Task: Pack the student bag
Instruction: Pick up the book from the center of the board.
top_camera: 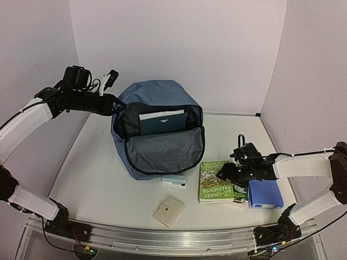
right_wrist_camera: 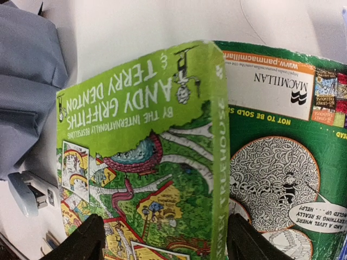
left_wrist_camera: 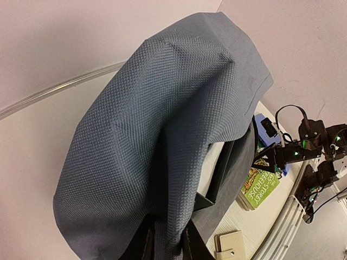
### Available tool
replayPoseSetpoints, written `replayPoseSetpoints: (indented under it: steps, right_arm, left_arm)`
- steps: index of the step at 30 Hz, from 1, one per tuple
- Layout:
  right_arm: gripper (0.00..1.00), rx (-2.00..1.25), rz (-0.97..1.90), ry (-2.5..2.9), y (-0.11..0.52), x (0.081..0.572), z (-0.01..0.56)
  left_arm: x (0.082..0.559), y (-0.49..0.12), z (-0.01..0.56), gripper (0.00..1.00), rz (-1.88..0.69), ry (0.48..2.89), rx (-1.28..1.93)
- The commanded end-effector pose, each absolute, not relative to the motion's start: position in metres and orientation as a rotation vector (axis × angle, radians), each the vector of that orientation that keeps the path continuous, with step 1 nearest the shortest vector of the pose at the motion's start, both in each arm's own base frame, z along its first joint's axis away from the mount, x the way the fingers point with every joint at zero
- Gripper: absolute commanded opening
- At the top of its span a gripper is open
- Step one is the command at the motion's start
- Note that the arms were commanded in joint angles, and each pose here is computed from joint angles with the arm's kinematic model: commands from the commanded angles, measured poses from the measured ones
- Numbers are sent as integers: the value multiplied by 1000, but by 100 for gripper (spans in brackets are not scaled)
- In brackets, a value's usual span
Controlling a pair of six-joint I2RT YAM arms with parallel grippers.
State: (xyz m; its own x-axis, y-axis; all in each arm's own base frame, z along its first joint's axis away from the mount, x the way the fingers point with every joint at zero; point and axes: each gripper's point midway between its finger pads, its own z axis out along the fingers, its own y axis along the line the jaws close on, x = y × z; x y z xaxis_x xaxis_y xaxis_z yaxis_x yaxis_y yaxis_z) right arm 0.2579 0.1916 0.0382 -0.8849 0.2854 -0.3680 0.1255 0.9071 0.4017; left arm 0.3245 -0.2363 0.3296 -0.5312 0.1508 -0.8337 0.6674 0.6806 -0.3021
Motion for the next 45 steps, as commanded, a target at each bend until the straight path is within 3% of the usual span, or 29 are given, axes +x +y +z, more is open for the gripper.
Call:
replayPoseSetpoints:
  steps: [1, 3, 7, 10, 14, 21, 29, 36, 45]
  right_arm:
    - [55, 390, 570, 2719, 190, 238, 8]
    - [40, 421, 597, 2694, 189, 239, 9]
    - [19, 472, 721, 2605, 195, 247, 26]
    - [1, 494, 787, 2546, 196, 253, 41]
    - [0, 479, 842, 2427, 195, 263, 80]
    - [0, 385, 692, 2286, 172, 275, 156]
    - [0, 130, 760, 2013, 172, 272, 299]
    - [0, -142, 983, 1739, 201, 249, 418]
    - [0, -380, 1261, 1406, 265, 246, 506]
  left_arm:
    - [317, -230, 337, 16, -772, 2057, 611]
    - [316, -230, 336, 16, -773, 2060, 613]
    - [314, -231, 338, 18, -783, 2059, 621]
    - [313, -230, 341, 28, -785, 2053, 615]
    - [308, -227, 356, 46, -785, 2024, 609]
    - [297, -226, 377, 60, -825, 1993, 608]
    - [284, -230, 407, 80, -896, 1919, 632]
    - [278, -247, 447, 85, -1051, 1826, 651]
    - [252, -313, 479, 86, -1229, 1717, 809]
